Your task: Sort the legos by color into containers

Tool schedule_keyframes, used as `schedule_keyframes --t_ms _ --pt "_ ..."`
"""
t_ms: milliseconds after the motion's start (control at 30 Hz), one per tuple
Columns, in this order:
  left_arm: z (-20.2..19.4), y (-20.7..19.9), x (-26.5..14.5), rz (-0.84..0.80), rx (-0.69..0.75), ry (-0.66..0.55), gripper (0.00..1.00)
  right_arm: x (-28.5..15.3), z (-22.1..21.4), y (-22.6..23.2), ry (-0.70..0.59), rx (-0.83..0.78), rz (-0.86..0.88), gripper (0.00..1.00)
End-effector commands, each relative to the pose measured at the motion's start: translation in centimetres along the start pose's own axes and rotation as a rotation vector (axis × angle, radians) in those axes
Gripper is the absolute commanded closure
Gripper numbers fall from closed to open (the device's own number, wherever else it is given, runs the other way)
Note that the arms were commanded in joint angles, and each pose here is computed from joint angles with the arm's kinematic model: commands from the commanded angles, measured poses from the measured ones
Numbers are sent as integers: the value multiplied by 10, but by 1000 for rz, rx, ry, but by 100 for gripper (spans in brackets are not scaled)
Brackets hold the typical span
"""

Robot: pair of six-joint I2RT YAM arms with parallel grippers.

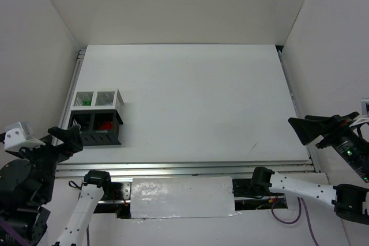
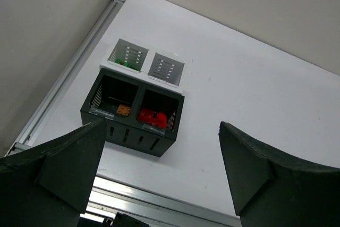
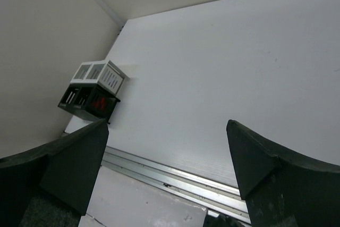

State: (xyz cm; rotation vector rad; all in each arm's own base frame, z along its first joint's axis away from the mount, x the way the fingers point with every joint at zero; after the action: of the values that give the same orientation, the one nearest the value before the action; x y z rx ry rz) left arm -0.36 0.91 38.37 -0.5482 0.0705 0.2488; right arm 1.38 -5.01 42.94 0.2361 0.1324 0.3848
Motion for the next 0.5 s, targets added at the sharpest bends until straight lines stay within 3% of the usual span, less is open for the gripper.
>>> schedule_keyframes --t_ms 0,467 --pt "10 3 -4 63 -47 -62 1 -4 -8 -4 32 -2 4 0" --pt "9 9 -3 99 -46 -90 1 -10 -15 -13 -11 46 3 0"
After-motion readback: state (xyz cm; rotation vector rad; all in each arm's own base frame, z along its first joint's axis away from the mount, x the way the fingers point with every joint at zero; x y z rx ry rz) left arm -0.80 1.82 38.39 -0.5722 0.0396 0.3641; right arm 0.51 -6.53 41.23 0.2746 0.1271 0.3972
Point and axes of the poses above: each gripper's point midway between its finger pads, its own x axis out along the fingers, its own y axis along the line the jaws close on, z = x × y, the point moved 10 cm from there along -x, back along the fingers, and after that the axes turned 14 degrees about -x, right-handed, at the moved point
